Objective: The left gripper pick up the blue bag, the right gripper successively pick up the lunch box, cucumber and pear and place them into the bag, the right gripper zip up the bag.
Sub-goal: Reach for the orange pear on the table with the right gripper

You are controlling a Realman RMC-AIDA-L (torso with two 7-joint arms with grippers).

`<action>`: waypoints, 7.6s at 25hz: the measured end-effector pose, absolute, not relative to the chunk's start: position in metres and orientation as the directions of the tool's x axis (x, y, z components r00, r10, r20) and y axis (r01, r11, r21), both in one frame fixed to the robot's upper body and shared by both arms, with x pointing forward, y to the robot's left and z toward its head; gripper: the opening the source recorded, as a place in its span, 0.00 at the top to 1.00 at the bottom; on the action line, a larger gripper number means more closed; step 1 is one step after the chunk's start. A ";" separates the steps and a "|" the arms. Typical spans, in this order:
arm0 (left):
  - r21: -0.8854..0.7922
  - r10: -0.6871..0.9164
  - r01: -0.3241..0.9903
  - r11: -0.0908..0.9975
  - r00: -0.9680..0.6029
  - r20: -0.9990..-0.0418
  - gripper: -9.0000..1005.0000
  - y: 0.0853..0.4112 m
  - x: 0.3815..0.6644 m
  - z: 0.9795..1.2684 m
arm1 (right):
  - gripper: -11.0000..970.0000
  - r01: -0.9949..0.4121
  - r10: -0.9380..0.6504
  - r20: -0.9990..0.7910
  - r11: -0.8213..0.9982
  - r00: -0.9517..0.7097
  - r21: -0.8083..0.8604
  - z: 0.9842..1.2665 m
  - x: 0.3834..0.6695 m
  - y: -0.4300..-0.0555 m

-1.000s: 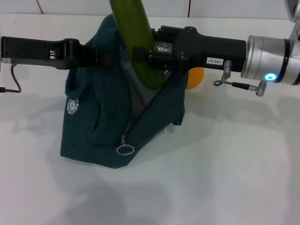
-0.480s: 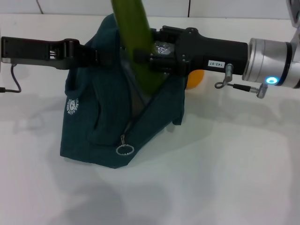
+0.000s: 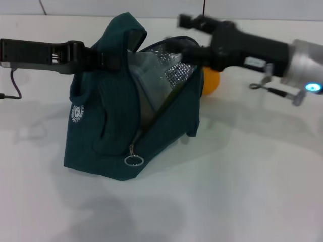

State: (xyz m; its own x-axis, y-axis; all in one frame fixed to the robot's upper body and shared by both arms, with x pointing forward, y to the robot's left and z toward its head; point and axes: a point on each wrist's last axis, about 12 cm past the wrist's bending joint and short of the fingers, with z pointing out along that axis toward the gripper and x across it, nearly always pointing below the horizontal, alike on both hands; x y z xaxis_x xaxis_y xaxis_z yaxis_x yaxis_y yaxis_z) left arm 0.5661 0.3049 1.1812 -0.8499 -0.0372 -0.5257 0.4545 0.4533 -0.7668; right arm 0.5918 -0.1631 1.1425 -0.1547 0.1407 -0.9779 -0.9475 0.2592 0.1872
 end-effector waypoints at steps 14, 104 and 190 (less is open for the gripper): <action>-0.770 -0.044 0.454 0.447 -0.849 -0.526 0.92 0.304 0.566 1.181 | 0.14 -0.747 0.106 -0.980 0.635 -0.167 0.196 1.108 0.602 -0.233; -0.801 -0.072 0.465 0.377 -0.848 -0.525 0.90 0.289 0.569 1.174 | 0.98 -0.776 -0.299 -0.952 0.615 -0.061 -0.143 1.102 0.638 -0.169; -0.804 -0.088 0.475 0.356 -0.840 -0.536 0.89 0.283 0.576 1.175 | 0.30 -0.774 -0.289 -0.955 0.619 -0.063 -0.136 1.098 0.633 -0.159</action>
